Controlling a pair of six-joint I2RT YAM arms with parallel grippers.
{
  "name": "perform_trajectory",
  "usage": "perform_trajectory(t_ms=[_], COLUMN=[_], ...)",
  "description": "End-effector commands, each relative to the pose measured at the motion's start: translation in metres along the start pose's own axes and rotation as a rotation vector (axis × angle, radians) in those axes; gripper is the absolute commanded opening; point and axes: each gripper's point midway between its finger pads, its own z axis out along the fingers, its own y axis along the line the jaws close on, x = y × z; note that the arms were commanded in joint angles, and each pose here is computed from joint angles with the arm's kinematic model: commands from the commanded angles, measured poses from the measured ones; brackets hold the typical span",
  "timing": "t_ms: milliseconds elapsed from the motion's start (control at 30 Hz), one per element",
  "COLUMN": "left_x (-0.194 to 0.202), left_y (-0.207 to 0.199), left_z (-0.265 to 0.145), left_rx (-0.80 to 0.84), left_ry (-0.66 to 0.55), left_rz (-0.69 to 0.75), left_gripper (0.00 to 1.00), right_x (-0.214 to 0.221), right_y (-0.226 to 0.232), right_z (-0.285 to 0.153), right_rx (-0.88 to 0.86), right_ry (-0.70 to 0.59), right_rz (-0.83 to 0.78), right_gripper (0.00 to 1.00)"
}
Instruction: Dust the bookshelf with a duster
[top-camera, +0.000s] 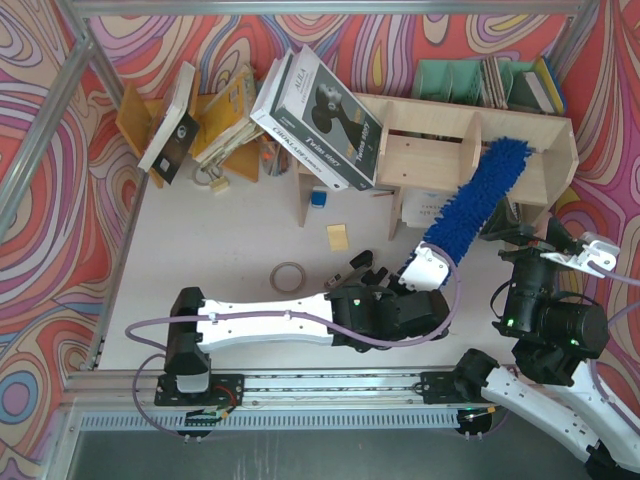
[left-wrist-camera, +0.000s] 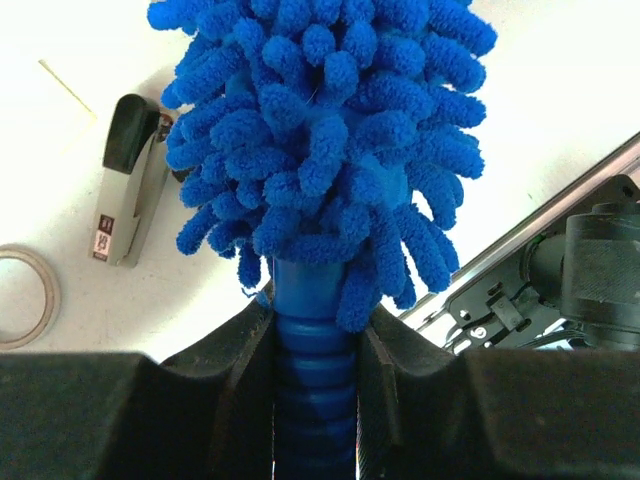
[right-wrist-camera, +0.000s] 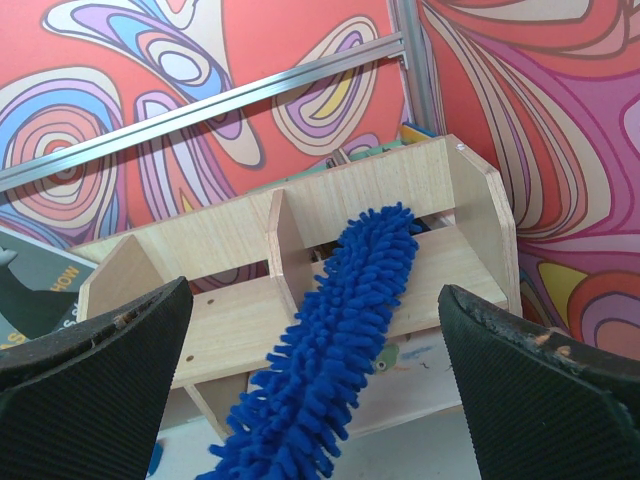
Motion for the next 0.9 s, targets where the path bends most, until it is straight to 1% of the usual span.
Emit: perform_trajectory(t_ms=[0,200,300,433,567,733,867], left_x=[-0.013,-0.011,-0.014,-0.013,-0.009,0.011,0.023], left_y=[-0.023,-0.052,-0.067,-0.074,-0.062,-0.029,-0.012], left_z=[0.011,0.02,0.016,0.003,-0.012,-0.028,-0.046], left_rx=[0.056,0.137,0.187,0.212,0.215,0.182,0.202], left_ry=[-0.022,0.019,0.011,-0.004,-0.023,-0.033,-0.084], left_rz=[0.01,0.076,0.111,0.168,0.166,0.165,0.167], left_gripper=[0.0,0.0,0.0,0.0,0.0,0.0,0.0], right_x=[-0.001,-0.001,-0.001,-0.001,-0.002,-0.002,-0.002], right_y=[-0.002,-0.002,-0.002,-0.002,-0.003,-0.004,-0.004], right_z=[0.0,0.0,0.0,0.0,0.0,0.0,0.0], right_rx=[0.006,0.005,0.005,0.006,0.007,0.009,0.011], right_ry=[-0.006,-0.006,-0.007,-0.008,-0.011,-0.013,-0.014], right_rz=[0.002,0.002,0.001,-0.003,0.0,-0.003,-0.009], right_gripper=[0.99,0.99,0.99,0.98,0.99,0.99,0.99])
